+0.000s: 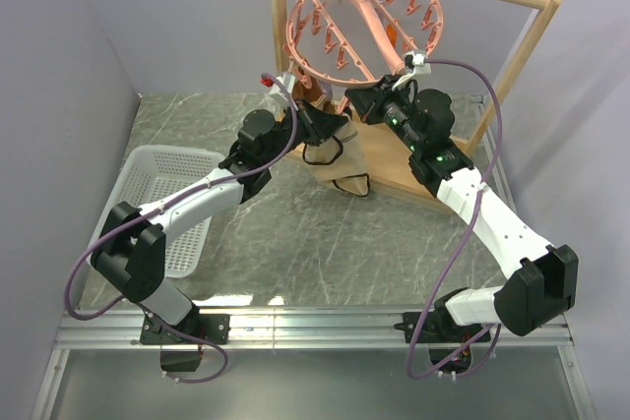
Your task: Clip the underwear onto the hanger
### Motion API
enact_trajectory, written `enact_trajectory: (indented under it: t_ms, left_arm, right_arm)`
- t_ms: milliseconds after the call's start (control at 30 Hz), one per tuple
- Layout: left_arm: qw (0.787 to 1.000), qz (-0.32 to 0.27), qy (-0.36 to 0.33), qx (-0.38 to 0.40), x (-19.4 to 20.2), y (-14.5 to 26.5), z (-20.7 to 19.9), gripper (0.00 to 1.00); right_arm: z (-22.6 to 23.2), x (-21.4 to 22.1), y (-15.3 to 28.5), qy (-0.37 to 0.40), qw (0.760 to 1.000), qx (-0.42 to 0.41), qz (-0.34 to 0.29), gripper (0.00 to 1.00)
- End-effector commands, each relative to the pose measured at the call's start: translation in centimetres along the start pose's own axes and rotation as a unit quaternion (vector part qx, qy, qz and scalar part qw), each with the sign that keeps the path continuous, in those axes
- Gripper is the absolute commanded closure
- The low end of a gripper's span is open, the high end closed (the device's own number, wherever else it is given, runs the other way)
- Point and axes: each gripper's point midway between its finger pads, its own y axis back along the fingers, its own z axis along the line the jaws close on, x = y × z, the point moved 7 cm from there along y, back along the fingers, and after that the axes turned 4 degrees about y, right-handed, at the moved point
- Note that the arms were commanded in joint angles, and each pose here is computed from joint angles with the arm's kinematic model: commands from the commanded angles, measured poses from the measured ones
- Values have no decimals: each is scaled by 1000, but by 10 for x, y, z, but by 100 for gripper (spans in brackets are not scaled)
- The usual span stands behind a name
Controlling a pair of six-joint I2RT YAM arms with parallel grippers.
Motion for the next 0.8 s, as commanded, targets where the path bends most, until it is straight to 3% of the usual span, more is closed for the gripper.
enact_trajectory:
  t_ms: [0,100,267,767]
  left_arm:
    - [998,-39,-23,44,-22,-7,-26,100]
    - [998,-40,-26,45,-23,-7,-27,100]
    - [998,-40,-26,45,-22,-8,-27,100]
    - [999,-25,-24,8,-24,-1,-10,98]
  right_arm:
    - [4,-7,8,-5,1000,-9,-9,100]
    - [3,-7,8,-7,1000,-7,-4,97]
    - [4,-6,8,-10,1000,-7,1,71]
    - [8,-11,15,4,1000,-19,-1,30]
